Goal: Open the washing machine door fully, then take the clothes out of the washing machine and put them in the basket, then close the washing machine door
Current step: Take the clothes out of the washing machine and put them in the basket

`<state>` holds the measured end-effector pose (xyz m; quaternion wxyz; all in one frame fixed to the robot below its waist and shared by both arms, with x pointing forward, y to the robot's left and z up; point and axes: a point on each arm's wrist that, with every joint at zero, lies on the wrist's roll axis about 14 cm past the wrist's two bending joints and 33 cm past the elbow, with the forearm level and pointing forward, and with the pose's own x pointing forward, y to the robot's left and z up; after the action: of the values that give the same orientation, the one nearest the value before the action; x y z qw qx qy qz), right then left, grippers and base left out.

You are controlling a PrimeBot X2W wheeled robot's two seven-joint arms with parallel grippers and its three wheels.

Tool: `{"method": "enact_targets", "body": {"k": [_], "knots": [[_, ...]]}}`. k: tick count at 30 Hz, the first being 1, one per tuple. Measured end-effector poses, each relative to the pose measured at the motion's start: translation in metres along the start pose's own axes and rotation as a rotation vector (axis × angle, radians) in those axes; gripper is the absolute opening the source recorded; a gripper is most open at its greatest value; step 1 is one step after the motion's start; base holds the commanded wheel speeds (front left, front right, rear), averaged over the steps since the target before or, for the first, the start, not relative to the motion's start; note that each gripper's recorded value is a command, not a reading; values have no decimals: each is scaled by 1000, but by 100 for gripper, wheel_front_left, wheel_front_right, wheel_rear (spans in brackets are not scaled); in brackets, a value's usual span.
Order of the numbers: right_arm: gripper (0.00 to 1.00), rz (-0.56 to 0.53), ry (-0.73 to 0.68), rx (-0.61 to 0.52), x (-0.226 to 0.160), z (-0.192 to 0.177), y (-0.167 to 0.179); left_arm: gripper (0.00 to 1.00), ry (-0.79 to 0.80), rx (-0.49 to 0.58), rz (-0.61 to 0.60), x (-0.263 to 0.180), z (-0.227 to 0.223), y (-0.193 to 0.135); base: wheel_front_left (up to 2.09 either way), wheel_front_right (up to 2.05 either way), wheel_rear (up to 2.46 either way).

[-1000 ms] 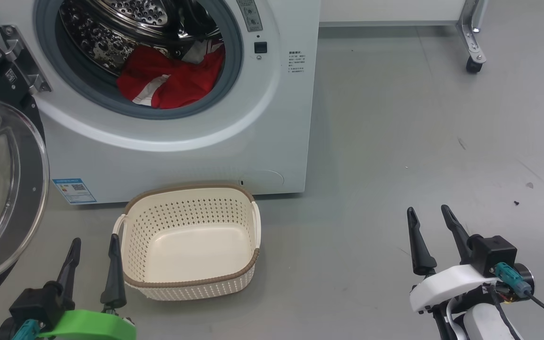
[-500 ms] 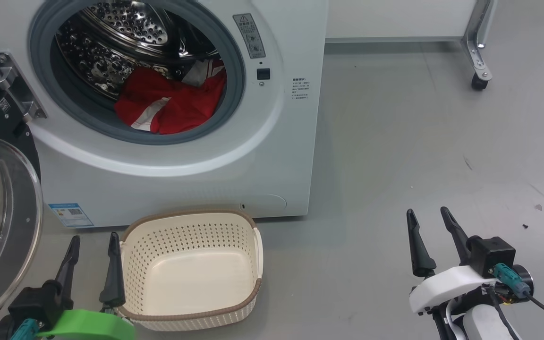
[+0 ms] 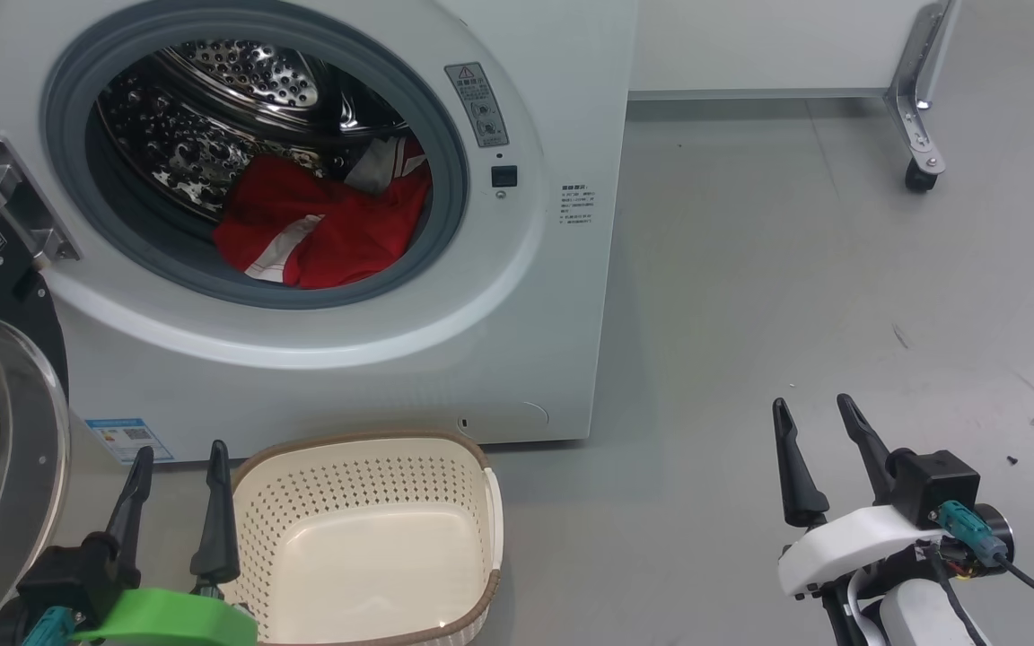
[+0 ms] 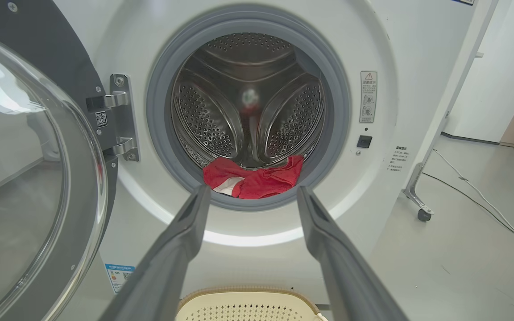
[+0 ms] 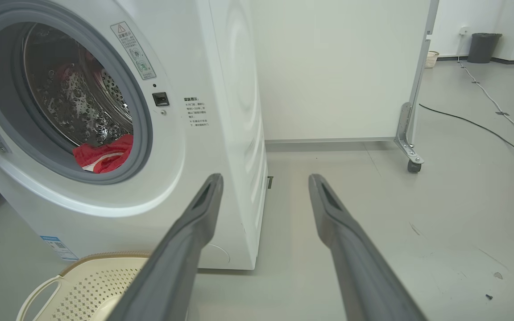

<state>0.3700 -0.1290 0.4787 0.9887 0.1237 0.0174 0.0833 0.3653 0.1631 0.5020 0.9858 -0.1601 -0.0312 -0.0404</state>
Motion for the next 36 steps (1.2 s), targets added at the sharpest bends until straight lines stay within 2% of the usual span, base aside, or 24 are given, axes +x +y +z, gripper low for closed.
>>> {"method": "enact_targets", "body": {"k": [15,36], "knots": [[100,-8,2,5,0,-1,-2,100,-2,10,-3,1,1,-1,46,-46,0],[100,-10,9,2,2,-3,-3,100,8,11,-2,1,-3,-1,3,-3,0]]}}
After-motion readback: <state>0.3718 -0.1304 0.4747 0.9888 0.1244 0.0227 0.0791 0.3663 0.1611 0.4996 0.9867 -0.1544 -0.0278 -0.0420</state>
